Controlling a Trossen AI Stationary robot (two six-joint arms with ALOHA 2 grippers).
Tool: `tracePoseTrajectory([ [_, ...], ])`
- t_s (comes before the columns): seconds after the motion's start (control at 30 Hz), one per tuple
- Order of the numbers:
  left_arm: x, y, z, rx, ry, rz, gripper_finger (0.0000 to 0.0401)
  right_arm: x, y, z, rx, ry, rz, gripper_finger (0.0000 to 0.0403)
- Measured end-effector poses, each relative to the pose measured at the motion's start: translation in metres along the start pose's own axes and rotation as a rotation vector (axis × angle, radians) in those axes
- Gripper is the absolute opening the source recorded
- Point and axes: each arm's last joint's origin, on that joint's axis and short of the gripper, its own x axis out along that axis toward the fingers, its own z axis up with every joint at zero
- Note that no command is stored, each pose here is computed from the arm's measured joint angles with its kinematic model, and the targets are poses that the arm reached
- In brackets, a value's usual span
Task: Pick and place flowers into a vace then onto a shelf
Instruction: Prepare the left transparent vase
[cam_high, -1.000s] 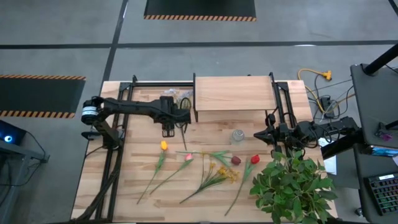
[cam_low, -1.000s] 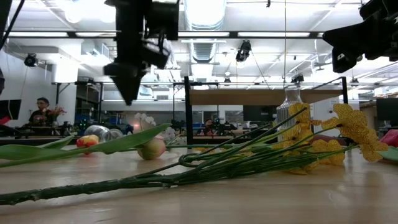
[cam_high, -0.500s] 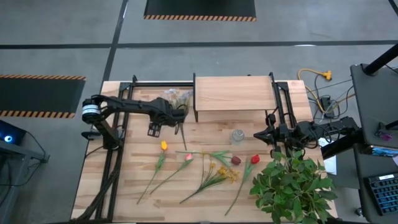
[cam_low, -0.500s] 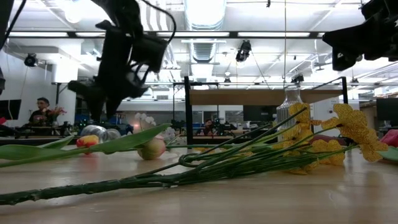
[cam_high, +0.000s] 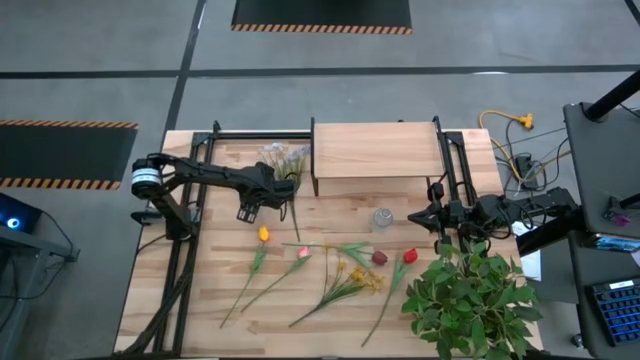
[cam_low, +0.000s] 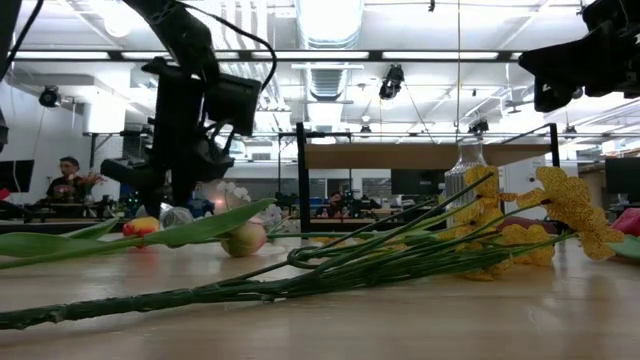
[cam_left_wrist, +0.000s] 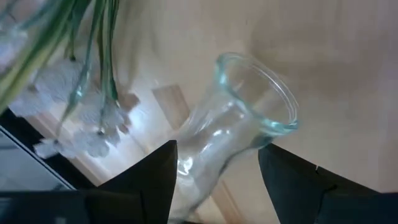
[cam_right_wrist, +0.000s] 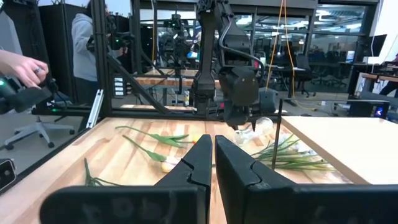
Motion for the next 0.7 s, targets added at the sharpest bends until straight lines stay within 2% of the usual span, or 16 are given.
tracePoseTrajectory([
  [0.23, 0.018, -0.009, 0.003, 0.097, -0.070, 0.019, 0.0205, 0.000, 0.000, 0.000, 0.000, 0.000, -0.001, 0.0013],
  [0.37, 0.025, -0.014, 0.001, 0.102, -0.078, 0.027, 0.0203, 0.000, 0.000, 0.000, 0.000, 0.000, 0.000, 0.0013],
  [0.53, 0.024, -0.014, 0.001, -0.004, -0.076, 0.020, 0.0158, 0.000, 0.000, 0.000, 0.001, -0.002, 0.000, 0.0013],
  [0.7, 0.017, -0.007, 0.004, -0.135, -0.074, 0.011, 0.0156, 0.000, 0.000, 0.000, -0.027, -0.003, 0.000, 0.0013],
])
